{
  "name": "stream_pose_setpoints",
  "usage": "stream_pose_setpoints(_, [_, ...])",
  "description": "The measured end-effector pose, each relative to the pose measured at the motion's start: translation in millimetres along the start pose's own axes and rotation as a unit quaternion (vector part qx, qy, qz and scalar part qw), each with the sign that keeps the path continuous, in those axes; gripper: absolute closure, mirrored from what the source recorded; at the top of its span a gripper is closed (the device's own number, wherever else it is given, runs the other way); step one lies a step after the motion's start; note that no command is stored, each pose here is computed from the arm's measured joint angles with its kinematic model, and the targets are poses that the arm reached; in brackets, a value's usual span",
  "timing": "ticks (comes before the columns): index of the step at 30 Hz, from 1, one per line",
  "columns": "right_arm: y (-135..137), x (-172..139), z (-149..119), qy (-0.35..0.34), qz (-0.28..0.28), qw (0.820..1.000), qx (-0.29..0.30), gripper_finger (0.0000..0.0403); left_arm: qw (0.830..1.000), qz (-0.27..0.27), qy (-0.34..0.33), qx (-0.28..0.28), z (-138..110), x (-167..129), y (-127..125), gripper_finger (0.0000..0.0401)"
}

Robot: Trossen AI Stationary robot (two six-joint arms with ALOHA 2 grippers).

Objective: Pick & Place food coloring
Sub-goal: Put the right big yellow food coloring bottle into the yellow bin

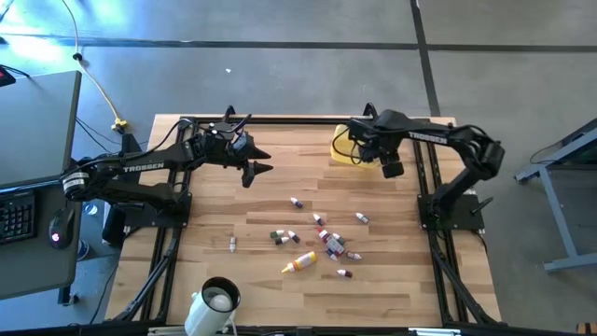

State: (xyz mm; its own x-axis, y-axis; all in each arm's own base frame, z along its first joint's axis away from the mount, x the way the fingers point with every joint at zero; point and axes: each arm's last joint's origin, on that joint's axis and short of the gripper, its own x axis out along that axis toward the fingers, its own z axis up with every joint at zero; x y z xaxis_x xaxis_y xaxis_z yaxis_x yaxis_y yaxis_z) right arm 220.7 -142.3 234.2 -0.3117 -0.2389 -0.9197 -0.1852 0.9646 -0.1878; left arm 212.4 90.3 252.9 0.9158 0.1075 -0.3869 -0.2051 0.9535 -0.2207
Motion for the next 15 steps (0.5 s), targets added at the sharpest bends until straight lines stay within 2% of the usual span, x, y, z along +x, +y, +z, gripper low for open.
stream_pose_setpoints(8, [-2.6, 8.7, 6.9, 0.028, -0.005, 0.998, -0.047, 0.0284, 1.000, 0.000, 0.000, 0.000, 0.0, 0.0, 0.0, 0.0195])
stream_pose_setpoints(15, [-3.3, 8.7, 7.8, 0.024, -0.009, 0.999, -0.048, 0.0271, 1.000, 0.002, 0.000, 0.000, 0.0, 0.0, 0.1, 0.0195])
